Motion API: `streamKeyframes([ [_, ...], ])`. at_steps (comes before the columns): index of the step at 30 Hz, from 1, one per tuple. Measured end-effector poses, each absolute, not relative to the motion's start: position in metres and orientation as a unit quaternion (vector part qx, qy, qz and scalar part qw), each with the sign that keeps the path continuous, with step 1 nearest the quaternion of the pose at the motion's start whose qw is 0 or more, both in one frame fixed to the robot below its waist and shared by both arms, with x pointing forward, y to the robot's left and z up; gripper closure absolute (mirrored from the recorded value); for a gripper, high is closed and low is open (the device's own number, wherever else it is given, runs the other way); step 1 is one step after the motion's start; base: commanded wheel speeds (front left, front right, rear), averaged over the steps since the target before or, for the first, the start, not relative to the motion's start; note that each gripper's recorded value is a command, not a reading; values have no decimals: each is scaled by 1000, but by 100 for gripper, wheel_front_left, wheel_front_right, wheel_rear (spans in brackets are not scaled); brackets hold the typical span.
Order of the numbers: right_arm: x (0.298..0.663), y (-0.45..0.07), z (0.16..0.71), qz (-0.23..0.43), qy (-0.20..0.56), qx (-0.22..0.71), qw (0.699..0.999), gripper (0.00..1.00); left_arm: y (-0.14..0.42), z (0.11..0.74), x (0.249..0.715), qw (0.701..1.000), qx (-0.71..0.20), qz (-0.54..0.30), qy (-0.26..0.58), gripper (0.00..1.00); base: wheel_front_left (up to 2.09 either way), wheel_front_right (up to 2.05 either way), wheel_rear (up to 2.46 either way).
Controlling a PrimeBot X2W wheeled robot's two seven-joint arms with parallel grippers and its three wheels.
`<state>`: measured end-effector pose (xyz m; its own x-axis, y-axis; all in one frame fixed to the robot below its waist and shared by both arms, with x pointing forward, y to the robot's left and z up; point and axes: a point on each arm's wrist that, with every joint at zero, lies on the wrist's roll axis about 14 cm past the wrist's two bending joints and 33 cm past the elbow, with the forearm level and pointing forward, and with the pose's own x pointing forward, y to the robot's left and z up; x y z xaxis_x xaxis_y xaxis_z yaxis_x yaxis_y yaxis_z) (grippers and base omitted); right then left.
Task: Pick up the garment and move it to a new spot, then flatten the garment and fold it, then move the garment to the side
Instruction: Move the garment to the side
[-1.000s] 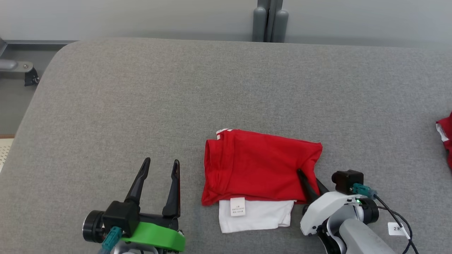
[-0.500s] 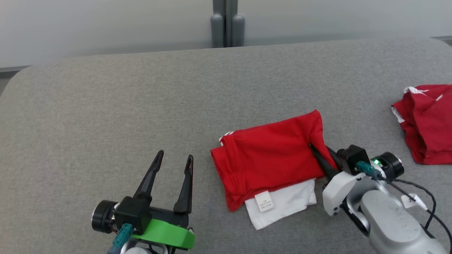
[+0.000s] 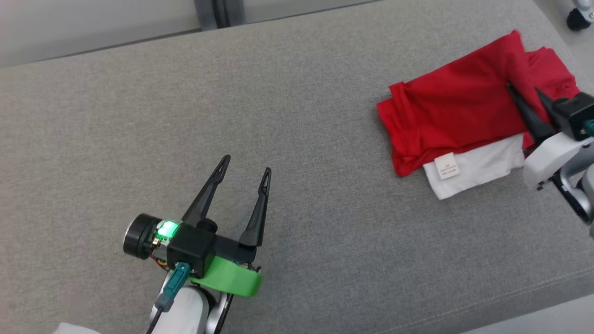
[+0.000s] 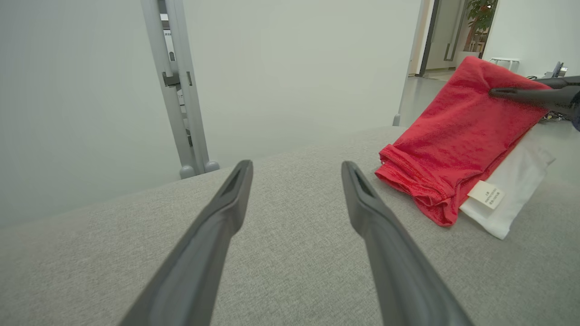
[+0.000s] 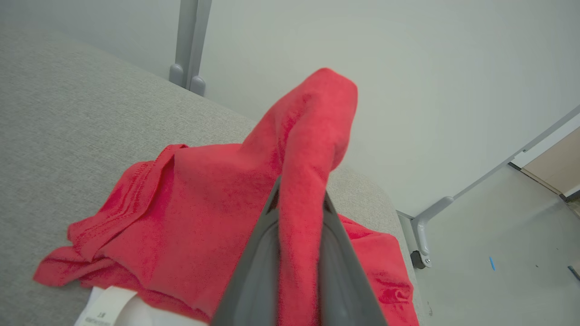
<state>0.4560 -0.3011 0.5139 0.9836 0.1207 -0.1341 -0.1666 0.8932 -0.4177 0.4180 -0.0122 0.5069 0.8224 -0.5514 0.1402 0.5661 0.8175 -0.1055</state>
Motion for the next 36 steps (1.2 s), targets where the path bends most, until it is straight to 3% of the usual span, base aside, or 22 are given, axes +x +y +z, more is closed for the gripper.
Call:
streamKeyframes([
  [11, 453, -412, 482, -31, 161, -278, 947, 100, -56, 505, 444, 922, -83, -368, -85, 0, 0, 0, 0],
  [27, 478, -445, 416, -76, 249, -285, 922, 100, -42, 471, 470, 932, -100, -344, -64, 0, 0, 0, 0],
  [28, 478, -447, 413, -81, 253, -282, 922, 55, -40, 470, 471, 933, -101, -340, -62, 0, 0, 0, 0],
  [29, 478, -449, 412, -86, 254, -280, 922, 0, -38, 470, 471, 934, -100, -337, -62, 0, 0, 0, 0],
  [36, 469, -455, 415, -127, 254, -245, 927, 0, -31, 487, 471, 938, -104, -323, -76, 0, 0, 0, 0],
])
